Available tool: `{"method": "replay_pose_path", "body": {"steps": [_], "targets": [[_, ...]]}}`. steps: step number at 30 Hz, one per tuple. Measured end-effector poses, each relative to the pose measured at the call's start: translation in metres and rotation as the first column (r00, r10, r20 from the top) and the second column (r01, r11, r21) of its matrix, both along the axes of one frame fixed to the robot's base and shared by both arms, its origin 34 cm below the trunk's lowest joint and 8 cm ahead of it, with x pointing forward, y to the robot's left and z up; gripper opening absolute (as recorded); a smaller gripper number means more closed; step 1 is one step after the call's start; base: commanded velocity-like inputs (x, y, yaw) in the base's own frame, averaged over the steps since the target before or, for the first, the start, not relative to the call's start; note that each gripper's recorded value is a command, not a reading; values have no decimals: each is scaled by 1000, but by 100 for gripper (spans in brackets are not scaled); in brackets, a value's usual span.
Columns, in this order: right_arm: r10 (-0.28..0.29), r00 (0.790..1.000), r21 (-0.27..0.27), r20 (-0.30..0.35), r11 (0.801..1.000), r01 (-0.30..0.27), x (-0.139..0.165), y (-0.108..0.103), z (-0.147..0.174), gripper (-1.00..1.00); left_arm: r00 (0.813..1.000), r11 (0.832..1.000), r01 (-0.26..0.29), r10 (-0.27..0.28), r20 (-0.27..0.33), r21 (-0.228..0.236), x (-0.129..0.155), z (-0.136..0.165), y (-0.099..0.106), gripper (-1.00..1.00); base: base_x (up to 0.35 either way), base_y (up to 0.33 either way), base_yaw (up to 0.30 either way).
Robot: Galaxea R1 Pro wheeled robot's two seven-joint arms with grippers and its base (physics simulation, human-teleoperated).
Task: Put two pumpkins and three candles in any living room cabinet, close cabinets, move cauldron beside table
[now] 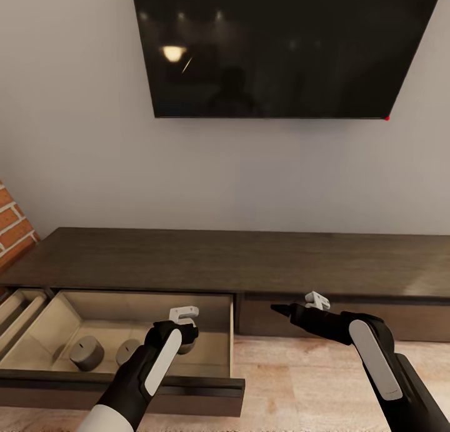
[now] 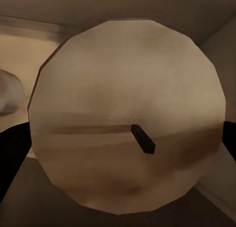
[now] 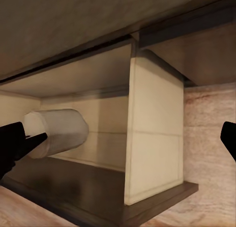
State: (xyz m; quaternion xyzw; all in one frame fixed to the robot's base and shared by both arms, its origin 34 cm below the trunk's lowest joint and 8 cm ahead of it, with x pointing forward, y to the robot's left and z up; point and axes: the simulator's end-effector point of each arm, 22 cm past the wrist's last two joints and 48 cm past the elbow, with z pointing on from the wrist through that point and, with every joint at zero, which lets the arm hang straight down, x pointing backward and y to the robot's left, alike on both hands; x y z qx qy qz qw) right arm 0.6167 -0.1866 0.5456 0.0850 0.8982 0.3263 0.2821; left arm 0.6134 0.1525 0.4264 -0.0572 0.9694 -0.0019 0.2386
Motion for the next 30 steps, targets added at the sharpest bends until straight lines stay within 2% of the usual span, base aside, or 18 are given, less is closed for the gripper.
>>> {"method": "replay_pose_path", "body": {"steps": [22,30], "targets": [[3,1000,0,0,1000,-3,-13,1,-49,100,1000,1000,-5,4,18,15,-8,-44,3,-100,0,0,0],[2,1000,0,1,1000,-2,-18,1,-67,100,999,1000,-22,21,49,8,-7,-58,4,-100,0,0,0]]}}
